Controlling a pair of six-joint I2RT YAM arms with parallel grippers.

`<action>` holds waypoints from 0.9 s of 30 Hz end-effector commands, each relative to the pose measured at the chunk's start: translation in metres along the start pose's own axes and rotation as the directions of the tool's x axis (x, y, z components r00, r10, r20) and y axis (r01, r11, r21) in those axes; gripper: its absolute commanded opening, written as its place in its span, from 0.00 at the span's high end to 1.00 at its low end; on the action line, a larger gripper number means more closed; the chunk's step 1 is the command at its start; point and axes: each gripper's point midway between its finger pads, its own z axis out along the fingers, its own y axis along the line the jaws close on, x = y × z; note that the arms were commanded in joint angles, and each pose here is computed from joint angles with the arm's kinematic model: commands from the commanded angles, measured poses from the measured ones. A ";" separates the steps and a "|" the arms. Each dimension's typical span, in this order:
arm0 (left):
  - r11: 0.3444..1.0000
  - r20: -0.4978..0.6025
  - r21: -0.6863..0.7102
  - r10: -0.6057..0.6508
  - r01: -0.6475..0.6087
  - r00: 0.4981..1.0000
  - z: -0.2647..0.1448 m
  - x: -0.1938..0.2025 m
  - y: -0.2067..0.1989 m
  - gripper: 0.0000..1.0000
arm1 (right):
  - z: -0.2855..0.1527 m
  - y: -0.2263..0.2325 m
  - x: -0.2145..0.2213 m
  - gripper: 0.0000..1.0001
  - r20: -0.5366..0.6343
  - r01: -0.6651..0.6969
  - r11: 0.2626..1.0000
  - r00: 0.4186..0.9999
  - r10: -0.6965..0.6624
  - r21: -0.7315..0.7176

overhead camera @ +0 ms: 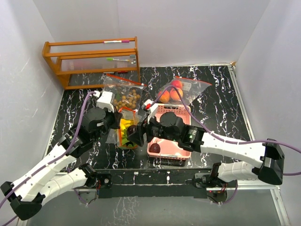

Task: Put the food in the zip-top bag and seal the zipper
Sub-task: Place the fake fruit in the zipper food storage bag.

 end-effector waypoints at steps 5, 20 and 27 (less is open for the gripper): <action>0.997 0.047 0.054 -0.051 0.048 0.998 -0.002 -0.015 -0.012 1.00 | 0.020 0.010 -0.030 0.57 0.081 0.003 1.000 0.997 -0.002 -0.008; 0.998 0.079 0.040 -0.059 0.056 0.995 -0.018 -0.025 -0.004 1.00 | 0.017 -0.035 -0.049 0.02 0.146 0.008 0.964 0.988 -0.048 0.264; 0.998 0.069 0.028 -0.059 0.058 0.996 -0.015 -0.022 -0.003 1.00 | -0.005 -0.027 -0.064 0.03 0.171 0.012 0.967 0.984 -0.057 0.255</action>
